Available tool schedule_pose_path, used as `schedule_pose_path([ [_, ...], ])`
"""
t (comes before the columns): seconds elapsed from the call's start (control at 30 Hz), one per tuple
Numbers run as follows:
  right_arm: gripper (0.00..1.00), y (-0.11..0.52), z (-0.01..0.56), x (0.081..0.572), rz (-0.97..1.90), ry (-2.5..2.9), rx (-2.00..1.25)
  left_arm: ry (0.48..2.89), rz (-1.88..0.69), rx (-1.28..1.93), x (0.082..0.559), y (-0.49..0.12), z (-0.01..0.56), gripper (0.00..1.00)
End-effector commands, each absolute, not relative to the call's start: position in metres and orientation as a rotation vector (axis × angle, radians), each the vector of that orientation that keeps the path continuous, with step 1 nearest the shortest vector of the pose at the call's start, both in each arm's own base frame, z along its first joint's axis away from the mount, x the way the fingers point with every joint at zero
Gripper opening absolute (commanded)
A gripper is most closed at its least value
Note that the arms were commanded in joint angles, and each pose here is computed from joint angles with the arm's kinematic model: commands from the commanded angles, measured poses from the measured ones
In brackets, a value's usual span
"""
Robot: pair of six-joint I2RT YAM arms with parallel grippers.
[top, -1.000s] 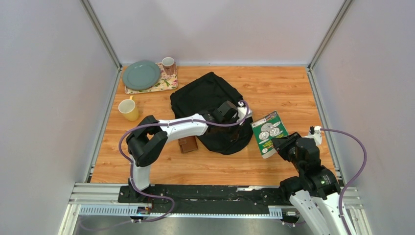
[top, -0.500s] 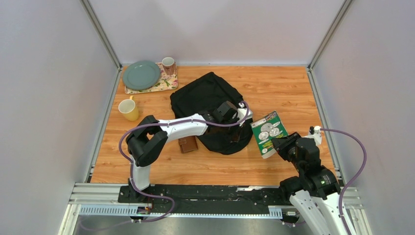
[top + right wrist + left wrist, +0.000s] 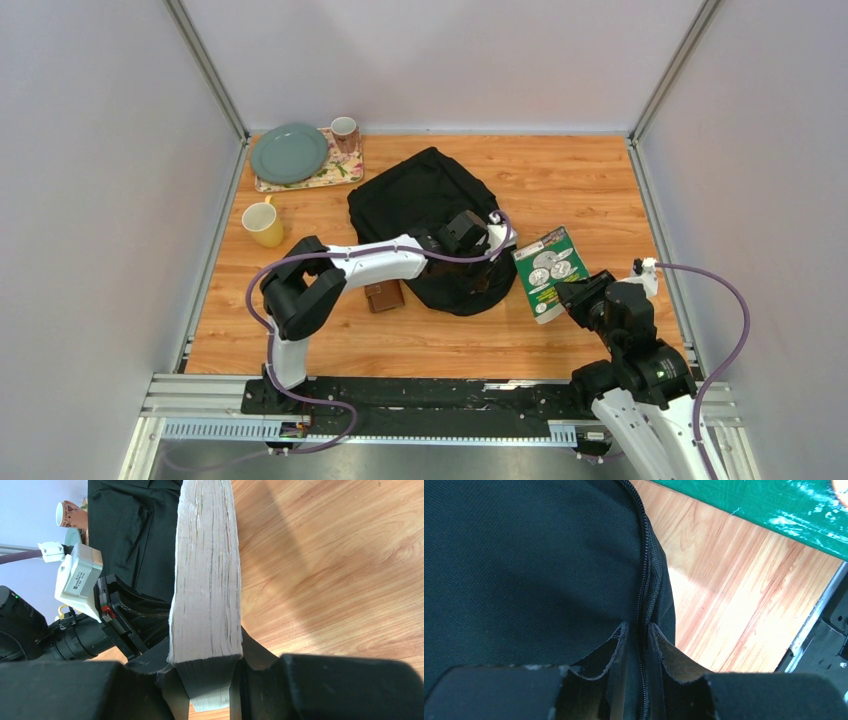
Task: Pack the student bag
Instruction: Place the book in the student bag.
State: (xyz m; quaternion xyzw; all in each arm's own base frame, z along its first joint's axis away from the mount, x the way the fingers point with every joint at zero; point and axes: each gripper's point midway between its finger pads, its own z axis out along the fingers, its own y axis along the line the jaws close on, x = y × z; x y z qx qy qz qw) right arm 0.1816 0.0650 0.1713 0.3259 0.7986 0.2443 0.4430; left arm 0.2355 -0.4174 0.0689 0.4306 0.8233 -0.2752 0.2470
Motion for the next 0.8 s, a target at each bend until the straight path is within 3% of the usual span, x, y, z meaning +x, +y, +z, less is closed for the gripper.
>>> schedule_pose_path([
  [0.0,0.10,0.069,0.204,0.192,0.684,1.856,0.773,2.223,-0.732,1.226,0.235,-0.424,0.068,0.29],
  [0.17,0.11,0.069,0.204,0.192,0.688,1.854,0.774,2.227,-0.753,1.264,0.229,-0.428,0.065,0.30],
  [0.23,0.11,0.068,0.204,0.192,0.688,1.852,0.777,2.226,-0.756,1.267,0.229,-0.428,0.065,0.23],
  [0.27,0.11,0.069,0.203,0.192,0.689,1.854,0.777,2.225,-0.749,1.264,0.230,-0.428,0.065,0.14],
  [0.37,0.11,0.068,0.204,0.191,0.687,1.849,0.779,2.217,-0.730,1.246,0.234,-0.427,0.069,0.00],
  [0.57,0.11,0.066,0.207,0.188,0.676,1.852,0.770,2.152,-0.634,1.187,0.253,-0.423,0.101,0.00],
  [0.77,0.10,0.058,0.211,0.183,0.639,1.844,0.766,2.013,-0.590,1.054,0.286,-0.409,0.175,0.00],
])
